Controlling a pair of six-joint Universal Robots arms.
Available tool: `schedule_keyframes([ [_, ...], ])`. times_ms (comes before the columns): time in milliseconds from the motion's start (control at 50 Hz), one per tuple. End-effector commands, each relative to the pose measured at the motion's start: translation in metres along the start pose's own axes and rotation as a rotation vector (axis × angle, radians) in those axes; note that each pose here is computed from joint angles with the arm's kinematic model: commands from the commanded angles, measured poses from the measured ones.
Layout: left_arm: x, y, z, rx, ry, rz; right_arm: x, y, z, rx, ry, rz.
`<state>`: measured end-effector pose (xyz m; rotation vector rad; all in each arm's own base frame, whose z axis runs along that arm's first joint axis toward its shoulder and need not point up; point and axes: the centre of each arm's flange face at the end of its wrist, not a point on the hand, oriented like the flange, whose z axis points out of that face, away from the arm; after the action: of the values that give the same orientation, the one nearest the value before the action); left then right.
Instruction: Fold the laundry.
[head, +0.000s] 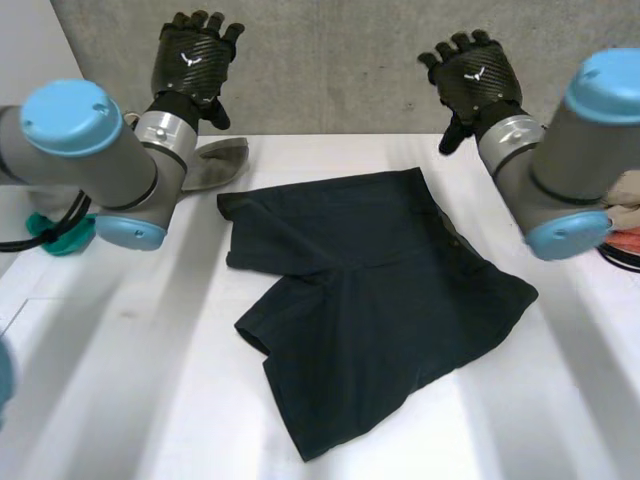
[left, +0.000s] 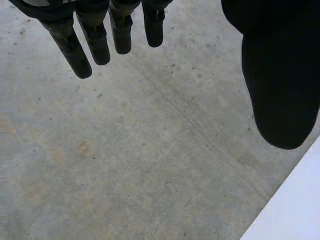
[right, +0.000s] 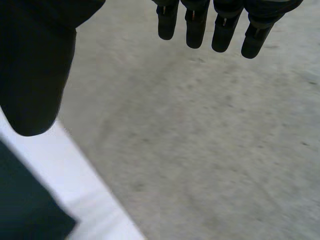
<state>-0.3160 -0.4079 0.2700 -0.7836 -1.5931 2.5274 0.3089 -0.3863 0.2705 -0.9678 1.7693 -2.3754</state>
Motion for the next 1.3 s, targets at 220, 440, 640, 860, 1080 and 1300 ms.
schedule_keyframes([
  [220, 0.093, -0.061, -0.222, -0.585, 0.354, -0.147, 0.036, 0.082, -0.123, -0.459, -0.416, -0.216],
  [440, 0.131, -0.043, -0.292, -0.781, 0.479, -0.293, 0.033, 0.137, -0.141, -0.455, -0.512, -0.182],
  [640, 0.149, -0.023, -0.290, -0.776, 0.480, -0.282, 0.024, 0.163, -0.136, -0.434, -0.496, -0.173],
  [860, 0.161, -0.006, -0.289, -0.788, 0.460, -0.260, 0.023, 0.165, -0.136, -0.418, -0.447, -0.124],
  [1080, 0.155, -0.022, -0.278, -0.696, 0.438, -0.212, 0.027, 0.153, -0.141, -0.429, -0.421, -0.108],
  [1300, 0.114, -0.096, -0.269, -0.490, 0.371, -0.239, 0.046, 0.098, -0.157, -0.475, -0.375, -0.109],
])
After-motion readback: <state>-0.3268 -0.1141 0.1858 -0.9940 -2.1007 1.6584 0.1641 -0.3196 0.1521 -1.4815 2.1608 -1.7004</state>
